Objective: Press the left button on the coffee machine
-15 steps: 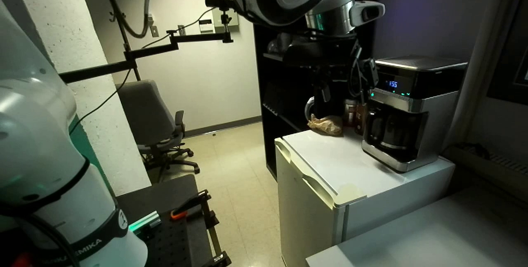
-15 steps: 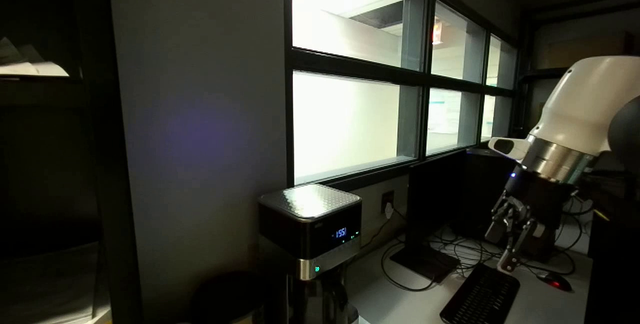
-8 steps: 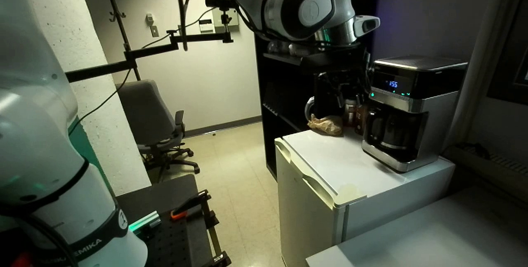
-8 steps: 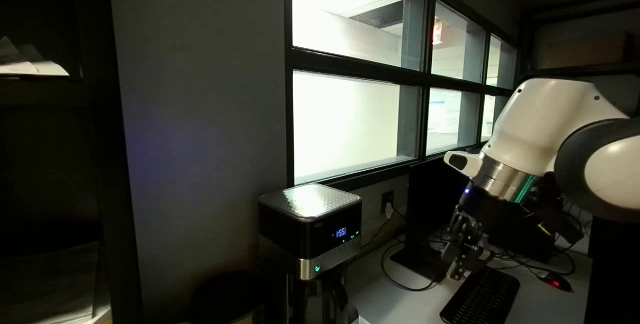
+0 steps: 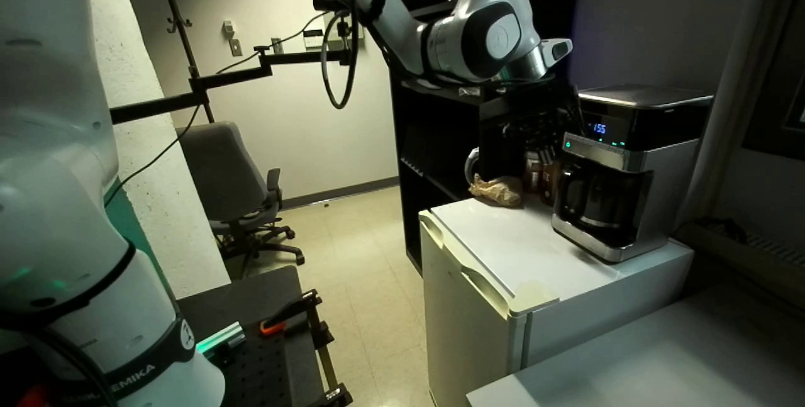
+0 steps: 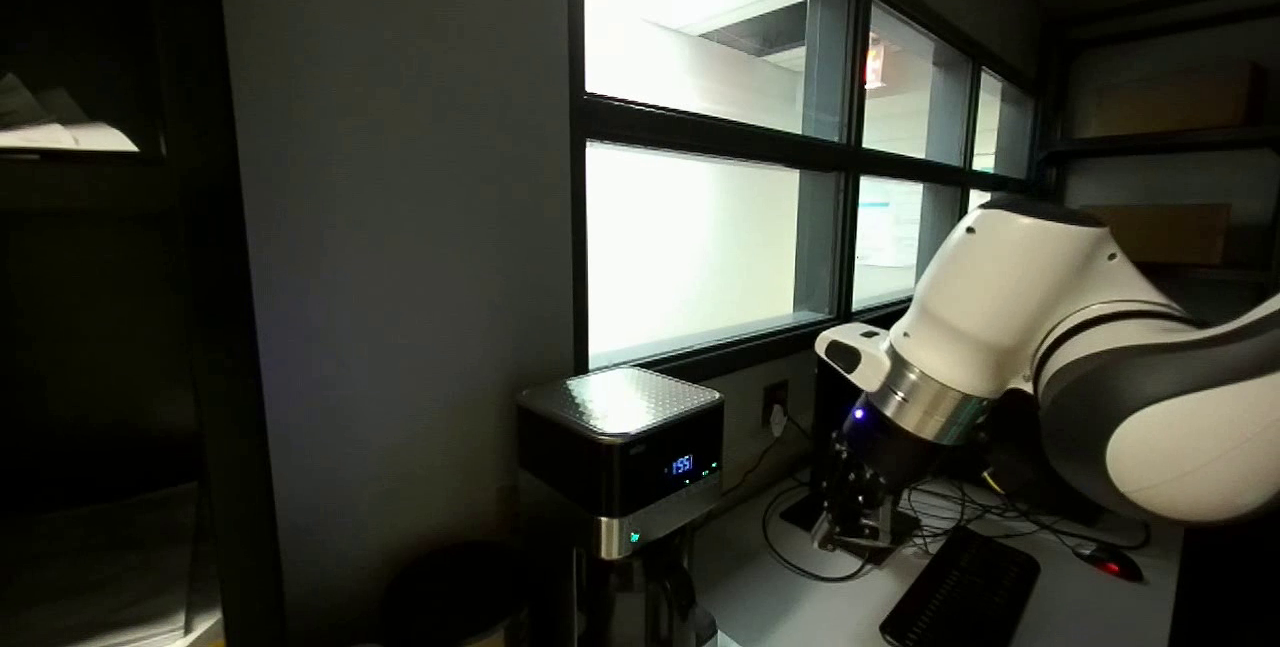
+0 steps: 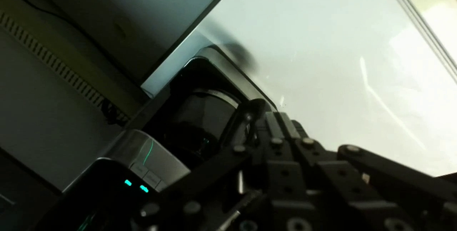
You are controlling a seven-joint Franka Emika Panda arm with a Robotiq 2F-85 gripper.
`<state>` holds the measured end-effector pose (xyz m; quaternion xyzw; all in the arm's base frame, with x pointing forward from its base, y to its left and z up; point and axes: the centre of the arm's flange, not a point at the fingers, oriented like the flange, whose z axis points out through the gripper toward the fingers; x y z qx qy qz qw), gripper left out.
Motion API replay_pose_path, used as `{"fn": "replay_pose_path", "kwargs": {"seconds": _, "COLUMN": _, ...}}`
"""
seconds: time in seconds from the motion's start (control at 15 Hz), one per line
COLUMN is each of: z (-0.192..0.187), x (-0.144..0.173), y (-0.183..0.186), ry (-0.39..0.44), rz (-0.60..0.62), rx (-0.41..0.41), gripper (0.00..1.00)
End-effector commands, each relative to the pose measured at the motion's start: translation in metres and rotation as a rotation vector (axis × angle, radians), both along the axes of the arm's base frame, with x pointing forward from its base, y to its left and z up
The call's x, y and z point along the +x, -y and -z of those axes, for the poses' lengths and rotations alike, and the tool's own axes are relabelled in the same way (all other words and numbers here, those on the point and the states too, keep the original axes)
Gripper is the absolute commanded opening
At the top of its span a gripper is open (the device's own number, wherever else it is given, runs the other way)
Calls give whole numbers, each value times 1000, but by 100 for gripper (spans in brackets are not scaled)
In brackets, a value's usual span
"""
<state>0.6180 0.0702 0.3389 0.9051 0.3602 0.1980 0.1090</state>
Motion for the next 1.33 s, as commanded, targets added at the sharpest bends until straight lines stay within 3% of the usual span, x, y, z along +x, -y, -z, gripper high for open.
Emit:
{"fn": "replay_pose_path", "kwargs": {"seconds": 0.0, "z": 9, "x": 30, "y": -20, "ry": 70, "rz": -41, "rx": -17, "gripper": 0}}
{"fn": "replay_pose_path", "kwargs": {"seconds": 0.73, "z": 28, "x": 75, "y": -68, "ry": 163, "rz": -139, "rx": -35, "gripper": 0}}
{"fn": "replay_pose_path", "kwargs": {"seconds": 1.27, "z": 36, "x": 100, "y": -84, "ry": 196, "rz": -164, "rx": -46, "gripper": 0}}
